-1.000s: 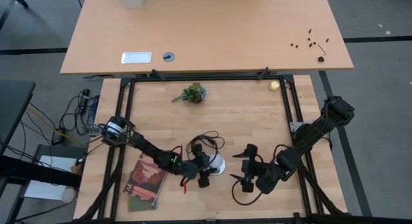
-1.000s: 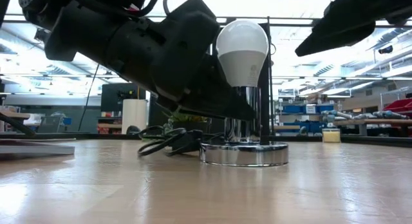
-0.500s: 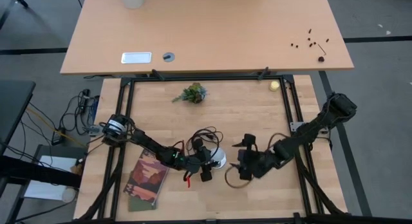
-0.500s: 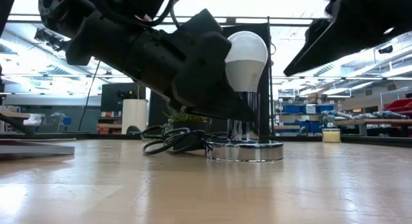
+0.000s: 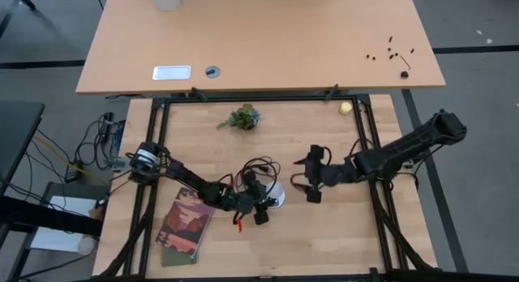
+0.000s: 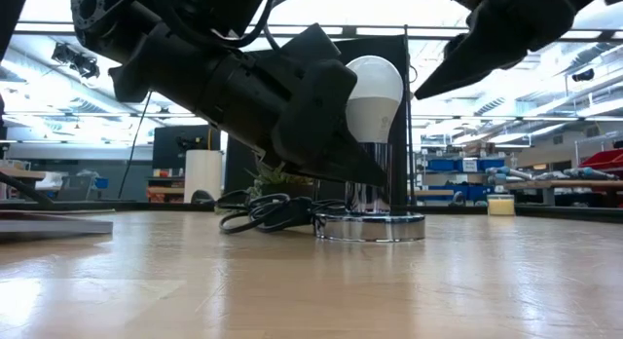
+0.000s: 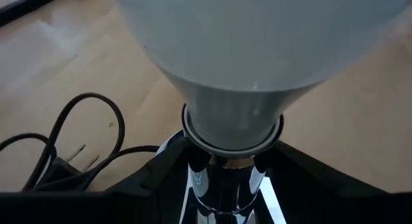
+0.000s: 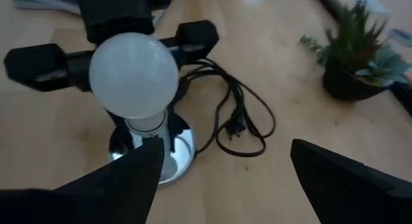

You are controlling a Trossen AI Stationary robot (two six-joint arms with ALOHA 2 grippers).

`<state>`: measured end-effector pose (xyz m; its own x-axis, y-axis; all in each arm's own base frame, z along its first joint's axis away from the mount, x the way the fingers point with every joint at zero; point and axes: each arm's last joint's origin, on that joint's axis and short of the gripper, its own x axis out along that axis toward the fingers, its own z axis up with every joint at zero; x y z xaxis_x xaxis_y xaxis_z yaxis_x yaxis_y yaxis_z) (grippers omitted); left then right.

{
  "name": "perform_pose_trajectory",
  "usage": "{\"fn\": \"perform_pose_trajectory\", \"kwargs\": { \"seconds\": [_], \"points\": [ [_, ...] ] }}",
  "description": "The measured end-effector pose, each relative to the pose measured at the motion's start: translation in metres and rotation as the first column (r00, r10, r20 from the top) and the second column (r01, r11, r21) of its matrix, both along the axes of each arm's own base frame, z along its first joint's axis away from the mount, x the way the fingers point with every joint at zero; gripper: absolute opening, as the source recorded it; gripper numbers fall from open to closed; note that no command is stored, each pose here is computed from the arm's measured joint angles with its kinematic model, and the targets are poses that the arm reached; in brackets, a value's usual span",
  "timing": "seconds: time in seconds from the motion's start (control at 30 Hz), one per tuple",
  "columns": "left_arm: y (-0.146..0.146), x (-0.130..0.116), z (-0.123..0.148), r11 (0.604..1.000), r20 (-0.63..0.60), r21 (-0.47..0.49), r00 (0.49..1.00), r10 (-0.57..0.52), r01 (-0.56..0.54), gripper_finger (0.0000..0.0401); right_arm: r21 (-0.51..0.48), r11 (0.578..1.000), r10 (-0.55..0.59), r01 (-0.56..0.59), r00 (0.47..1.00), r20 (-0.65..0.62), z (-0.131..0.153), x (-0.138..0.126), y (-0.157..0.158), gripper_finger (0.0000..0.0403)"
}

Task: Screw lightbulb
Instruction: Insert the white lightbulb into the lamp socket, then remove the white lightbulb from the lamp socket

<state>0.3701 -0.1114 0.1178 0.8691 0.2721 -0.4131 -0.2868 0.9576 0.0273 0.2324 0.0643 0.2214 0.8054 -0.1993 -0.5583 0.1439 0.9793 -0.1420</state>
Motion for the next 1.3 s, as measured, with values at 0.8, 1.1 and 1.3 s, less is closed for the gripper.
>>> {"fn": "perform_pose_trajectory", "kwargs": {
  "seconds": [0.8,1.1,1.3],
  "points": [
    [0.008,-0.002,-0.009,0.999,-0.074,-0.023,0.997,0.026,-0.027,0.0227,0.233,0.971,0.101,-0.054,0.976,-0.195,-0.001,-0.018,0.02,0.0346],
    [0.012,-0.013,0.018,0.998,-0.147,-0.057,0.989,-0.01,0.002,0.0234,0.249,0.966,0.11,-0.068,0.981,-0.157,0.001,-0.021,0.032,0.0346],
    [0.012,-0.014,0.022,0.999,-0.145,-0.036,0.989,-0.022,0.017,0.0234,0.268,0.961,0.104,-0.065,0.986,-0.133,0.003,-0.019,0.033,0.0346]
  ]
}}
